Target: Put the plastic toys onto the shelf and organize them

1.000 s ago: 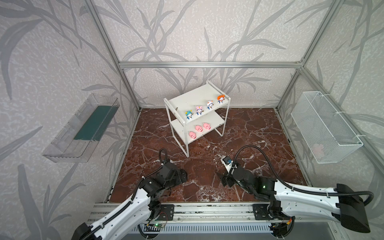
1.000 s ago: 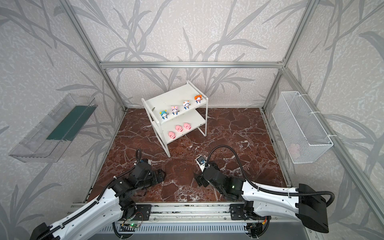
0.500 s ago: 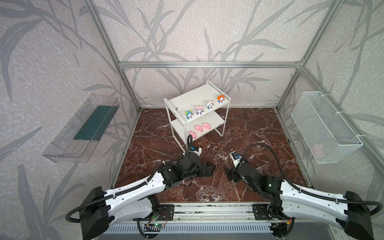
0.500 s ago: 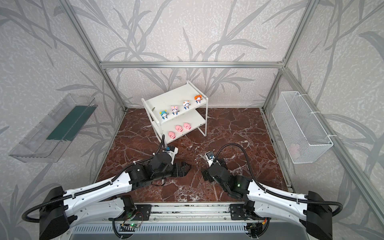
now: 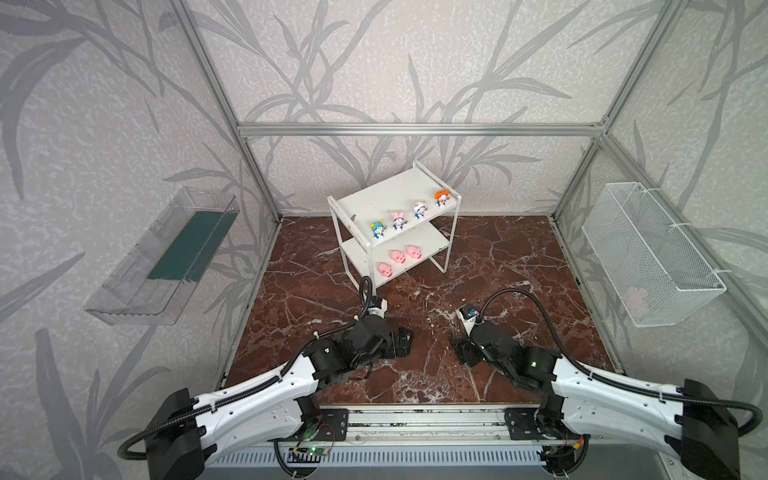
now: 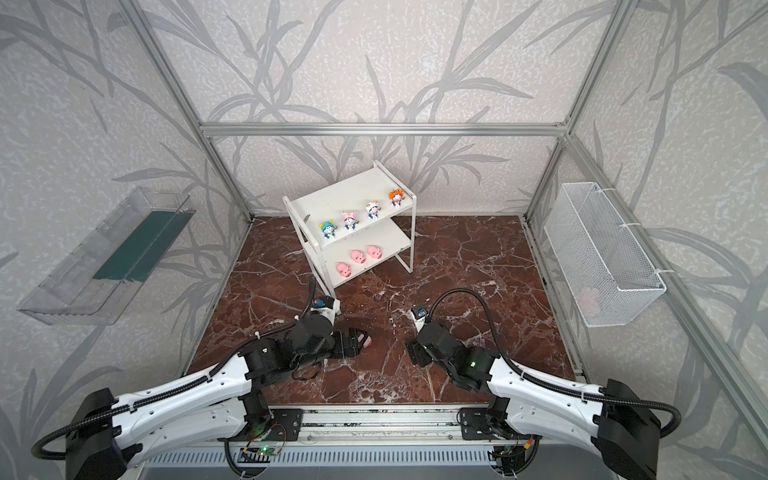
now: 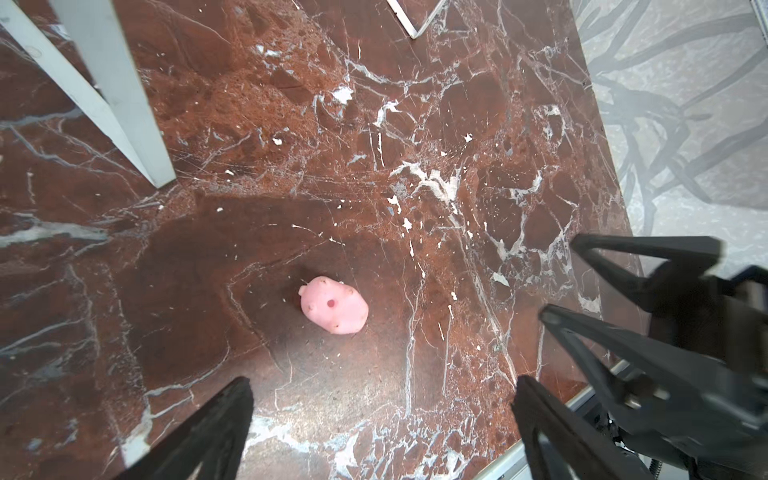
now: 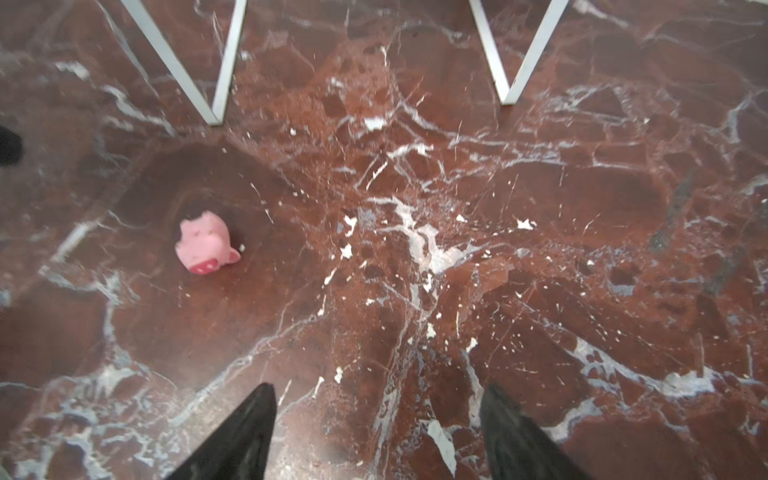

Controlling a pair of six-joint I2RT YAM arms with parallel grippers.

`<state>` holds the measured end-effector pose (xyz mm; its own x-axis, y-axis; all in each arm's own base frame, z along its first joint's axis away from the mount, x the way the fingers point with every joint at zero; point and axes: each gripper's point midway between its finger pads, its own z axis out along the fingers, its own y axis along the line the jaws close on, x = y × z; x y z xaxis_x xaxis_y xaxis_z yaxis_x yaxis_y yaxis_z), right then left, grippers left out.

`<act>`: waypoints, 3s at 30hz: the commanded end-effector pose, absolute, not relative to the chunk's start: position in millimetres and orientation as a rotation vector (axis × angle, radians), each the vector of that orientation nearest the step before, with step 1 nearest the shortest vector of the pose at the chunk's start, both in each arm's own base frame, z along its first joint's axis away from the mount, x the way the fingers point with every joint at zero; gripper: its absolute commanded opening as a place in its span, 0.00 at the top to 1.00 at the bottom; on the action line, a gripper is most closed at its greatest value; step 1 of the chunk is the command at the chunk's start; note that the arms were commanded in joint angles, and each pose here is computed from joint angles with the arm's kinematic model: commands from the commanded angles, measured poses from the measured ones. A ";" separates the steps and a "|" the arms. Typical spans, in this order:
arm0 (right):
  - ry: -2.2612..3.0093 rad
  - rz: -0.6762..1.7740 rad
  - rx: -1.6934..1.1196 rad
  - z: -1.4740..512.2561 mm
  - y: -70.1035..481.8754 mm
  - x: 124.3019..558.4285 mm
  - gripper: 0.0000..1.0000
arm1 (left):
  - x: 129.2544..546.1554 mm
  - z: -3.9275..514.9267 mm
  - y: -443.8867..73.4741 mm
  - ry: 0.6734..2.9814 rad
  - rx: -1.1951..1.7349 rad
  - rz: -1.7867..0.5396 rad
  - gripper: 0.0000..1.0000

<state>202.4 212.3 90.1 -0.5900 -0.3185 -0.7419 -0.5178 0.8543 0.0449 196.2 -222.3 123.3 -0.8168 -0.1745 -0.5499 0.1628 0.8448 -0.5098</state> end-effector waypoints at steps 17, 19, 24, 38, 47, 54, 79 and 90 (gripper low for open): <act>2.289 0.466 -0.653 91.3 233.5 202.4 0.35 | 221.1 57.9 -271.2 2.532 -0.080 -0.784 0.09; 2.287 0.462 -0.642 92.0 230.6 202.5 0.35 | 225.5 58.7 -277.9 2.511 -0.070 -0.815 0.09; 2.290 0.428 -0.601 92.2 220.7 205.2 0.35 | 236.6 78.6 -310.1 2.455 0.030 -0.935 0.10; 2.363 0.349 -0.384 83.8 178.1 214.1 0.35 | 243.7 132.1 -344.3 2.326 0.169 -1.082 0.11; 2.379 0.377 -0.401 82.1 184.4 213.0 0.38 | 239.8 90.3 -312.4 2.450 0.166 -0.919 0.09; 2.375 0.356 -0.380 85.3 175.5 210.0 0.40 | 232.2 65.5 -311.5 2.542 0.198 -0.879 0.19; 2.347 0.362 -0.365 95.3 166.8 204.7 0.42 | 222.7 33.6 -293.4 2.599 0.185 -0.799 0.31; 2.335 0.367 -0.364 99.0 165.7 204.1 0.42 | 221.9 27.5 -294.6 2.609 0.187 -0.800 0.69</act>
